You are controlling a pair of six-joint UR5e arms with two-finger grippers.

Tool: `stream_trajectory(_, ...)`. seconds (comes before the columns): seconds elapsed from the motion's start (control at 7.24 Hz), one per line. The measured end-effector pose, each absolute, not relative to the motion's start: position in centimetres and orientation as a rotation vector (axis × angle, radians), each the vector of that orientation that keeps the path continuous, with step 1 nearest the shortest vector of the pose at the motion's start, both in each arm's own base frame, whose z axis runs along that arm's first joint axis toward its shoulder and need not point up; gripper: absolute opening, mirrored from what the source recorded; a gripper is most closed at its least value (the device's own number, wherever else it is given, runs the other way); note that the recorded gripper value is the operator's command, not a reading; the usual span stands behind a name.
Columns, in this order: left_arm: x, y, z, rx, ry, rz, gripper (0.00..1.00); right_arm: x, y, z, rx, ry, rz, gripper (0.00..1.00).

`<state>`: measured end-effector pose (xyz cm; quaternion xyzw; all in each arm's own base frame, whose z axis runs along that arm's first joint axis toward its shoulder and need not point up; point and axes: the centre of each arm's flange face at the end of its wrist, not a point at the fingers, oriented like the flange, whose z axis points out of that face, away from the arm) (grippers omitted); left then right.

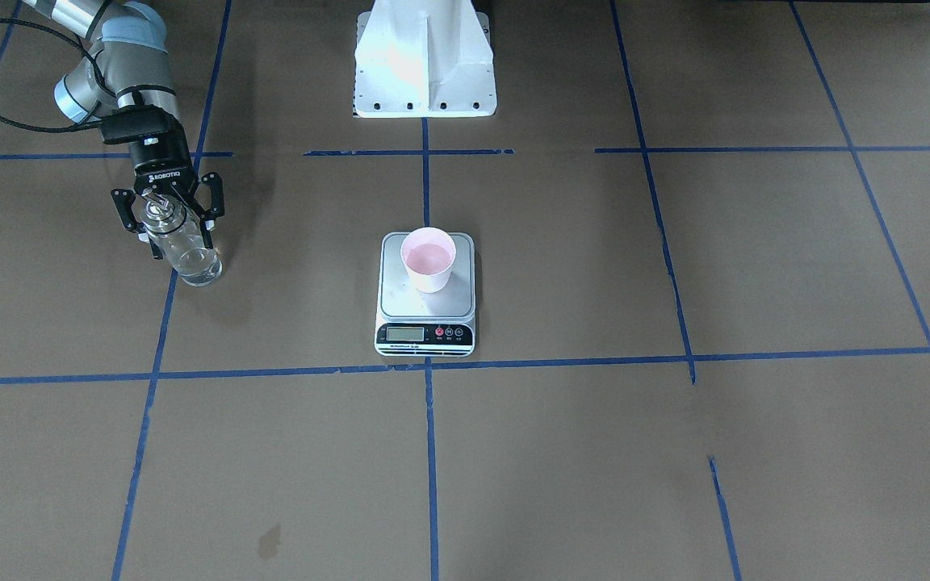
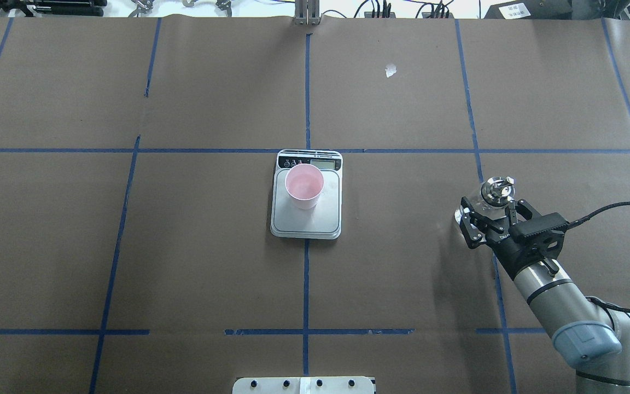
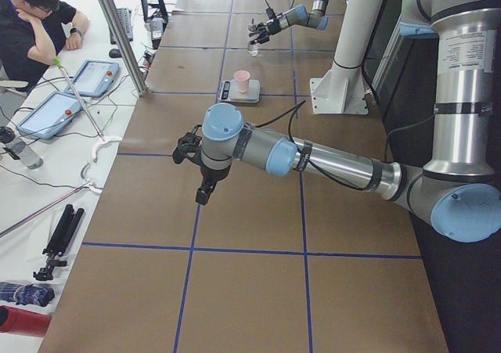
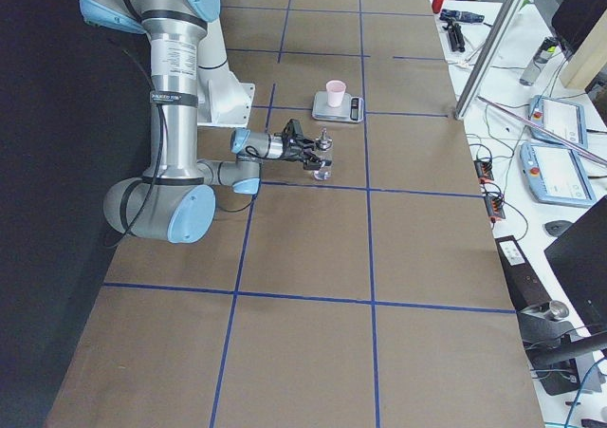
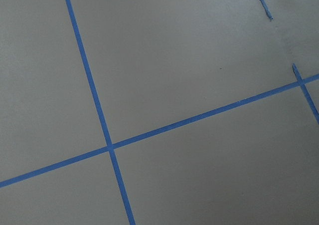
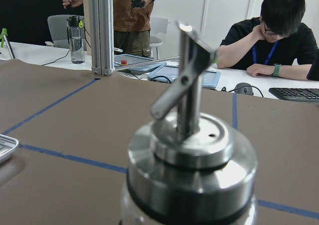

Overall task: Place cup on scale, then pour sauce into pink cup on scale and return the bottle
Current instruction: 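Lower the glass sauce bottle onto the table with the right gripper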

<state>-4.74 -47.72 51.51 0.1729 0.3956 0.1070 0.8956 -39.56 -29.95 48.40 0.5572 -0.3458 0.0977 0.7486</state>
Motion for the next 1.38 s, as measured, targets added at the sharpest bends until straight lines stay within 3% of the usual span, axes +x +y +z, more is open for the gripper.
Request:
stream_trajectory(1.11,-4.74,-47.76,51.5,0.359,0.82,0.222,1.0,-39.29,-29.92,49.19,1.221,-0.756,0.219,0.0)
stream_trajectory(1.24,-4.74,-47.77,51.52,0.358,0.82,0.222,1.0,-39.31,-29.92,49.3,1.221,-0.754,0.217,0.44)
stream_trajectory(1.38,-4.74,-47.77,51.53,0.358,0.82,0.222,1.0,-39.34,-29.92,49.31,1.222,-0.753,0.217,0.99)
